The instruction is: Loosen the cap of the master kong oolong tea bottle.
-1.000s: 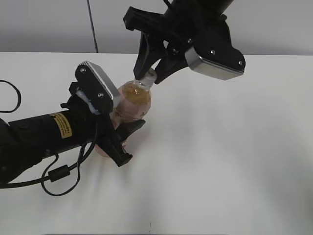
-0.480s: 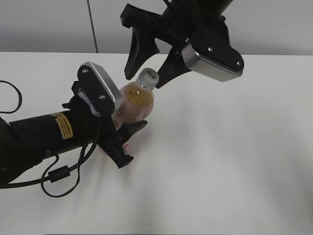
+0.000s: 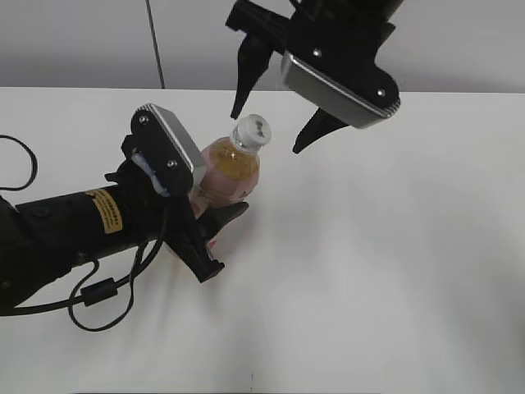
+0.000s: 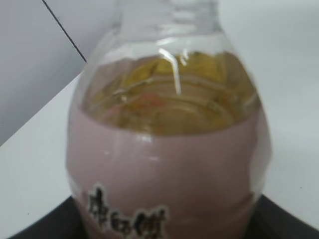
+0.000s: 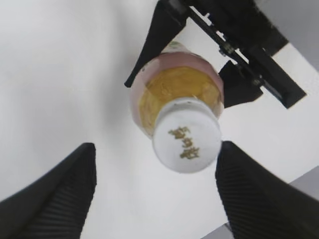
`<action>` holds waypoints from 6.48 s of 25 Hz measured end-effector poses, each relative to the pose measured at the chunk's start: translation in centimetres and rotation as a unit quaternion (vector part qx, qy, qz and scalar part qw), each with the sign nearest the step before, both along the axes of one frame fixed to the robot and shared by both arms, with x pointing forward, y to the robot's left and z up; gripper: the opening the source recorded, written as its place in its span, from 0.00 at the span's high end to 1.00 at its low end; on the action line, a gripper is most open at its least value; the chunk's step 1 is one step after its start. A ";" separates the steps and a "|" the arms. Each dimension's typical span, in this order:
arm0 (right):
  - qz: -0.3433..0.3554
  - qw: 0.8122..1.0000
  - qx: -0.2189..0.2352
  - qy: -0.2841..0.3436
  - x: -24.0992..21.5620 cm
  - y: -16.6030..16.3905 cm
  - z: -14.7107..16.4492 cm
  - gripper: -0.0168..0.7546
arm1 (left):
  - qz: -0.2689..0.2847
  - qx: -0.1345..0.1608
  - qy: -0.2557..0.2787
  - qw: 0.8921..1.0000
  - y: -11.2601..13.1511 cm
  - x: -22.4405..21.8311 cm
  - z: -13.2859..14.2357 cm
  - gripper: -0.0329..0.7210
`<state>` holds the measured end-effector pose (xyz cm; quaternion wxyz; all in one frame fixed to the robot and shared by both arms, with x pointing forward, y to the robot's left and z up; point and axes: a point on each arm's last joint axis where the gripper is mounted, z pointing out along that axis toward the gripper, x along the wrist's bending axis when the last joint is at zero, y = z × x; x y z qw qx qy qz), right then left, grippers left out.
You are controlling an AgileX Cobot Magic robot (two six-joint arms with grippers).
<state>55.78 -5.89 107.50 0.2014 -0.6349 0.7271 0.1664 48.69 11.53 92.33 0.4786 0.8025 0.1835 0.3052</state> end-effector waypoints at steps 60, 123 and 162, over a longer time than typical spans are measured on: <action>-0.802 0.441 0.180 0.359 4.9 -9.5 -1.1 0.24 | 0.093 -0.204 0.065 0.972 0.0 1.1 -3.1 0.44; -0.863 0.340 0.114 0.356 1.9 -11.2 -0.2 0.24 | 0.166 -0.150 0.142 0.964 7.2 -8.1 9.2 0.30; -0.800 0.364 0.415 0.234 -29.6 -23.3 -1.2 0.39 | 0.179 -0.128 0.110 0.969 19.6 -25.5 14.8 0.36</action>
